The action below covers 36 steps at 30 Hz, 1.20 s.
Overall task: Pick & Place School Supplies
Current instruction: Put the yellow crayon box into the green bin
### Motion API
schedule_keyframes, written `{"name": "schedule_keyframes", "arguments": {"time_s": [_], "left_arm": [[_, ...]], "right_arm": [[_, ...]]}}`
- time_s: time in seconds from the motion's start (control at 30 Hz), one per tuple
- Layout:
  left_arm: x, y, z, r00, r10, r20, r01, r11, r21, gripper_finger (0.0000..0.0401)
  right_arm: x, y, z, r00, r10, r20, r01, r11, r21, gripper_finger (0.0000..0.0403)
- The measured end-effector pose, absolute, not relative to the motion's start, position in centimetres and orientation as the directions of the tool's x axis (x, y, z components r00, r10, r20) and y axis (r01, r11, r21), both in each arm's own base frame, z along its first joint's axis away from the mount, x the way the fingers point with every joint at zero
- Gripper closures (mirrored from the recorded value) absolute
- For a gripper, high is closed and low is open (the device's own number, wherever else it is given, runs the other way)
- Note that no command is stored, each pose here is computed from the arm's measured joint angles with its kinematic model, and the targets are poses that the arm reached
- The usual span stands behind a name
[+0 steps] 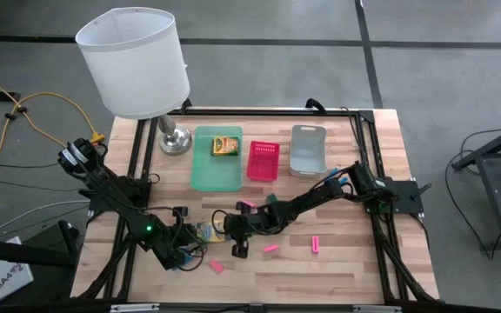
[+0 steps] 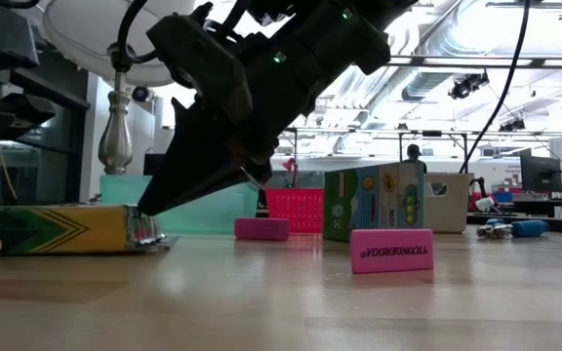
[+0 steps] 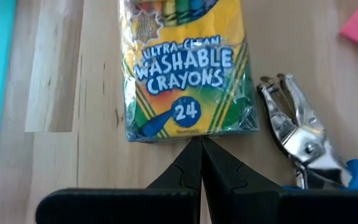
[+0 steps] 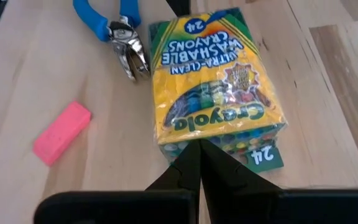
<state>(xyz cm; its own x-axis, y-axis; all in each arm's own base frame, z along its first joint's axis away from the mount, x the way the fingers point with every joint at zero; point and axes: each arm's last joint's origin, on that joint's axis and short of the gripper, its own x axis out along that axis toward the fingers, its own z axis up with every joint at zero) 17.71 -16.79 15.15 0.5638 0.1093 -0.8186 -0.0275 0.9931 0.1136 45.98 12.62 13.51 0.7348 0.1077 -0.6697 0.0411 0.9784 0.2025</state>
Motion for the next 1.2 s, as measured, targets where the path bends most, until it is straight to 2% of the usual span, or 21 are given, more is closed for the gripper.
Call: {"name": "schedule_keyframes", "arguments": {"time_s": [0.47,0.7,1.2], "left_arm": [[17.5,-16.5,14.6,0.557,0.096,-0.825,-0.036,0.995,0.092,0.0400],[17.5,-16.5,14.5,0.554,0.094,-0.827,-0.031,0.995,0.092,0.0400],[18.1,-16.4,14.6,0.580,0.080,-0.811,-0.013,0.996,0.089,0.0400]], "right_arm": [[46.0,12.7,12.3,0.712,0.129,-0.691,0.048,0.972,0.230,0.0400],[46.6,12.7,12.9,0.762,0.151,-0.630,0.007,0.971,0.241,0.0400],[46.8,12.7,13.2,0.783,0.171,-0.598,-0.024,0.969,0.246,0.0400]]}}
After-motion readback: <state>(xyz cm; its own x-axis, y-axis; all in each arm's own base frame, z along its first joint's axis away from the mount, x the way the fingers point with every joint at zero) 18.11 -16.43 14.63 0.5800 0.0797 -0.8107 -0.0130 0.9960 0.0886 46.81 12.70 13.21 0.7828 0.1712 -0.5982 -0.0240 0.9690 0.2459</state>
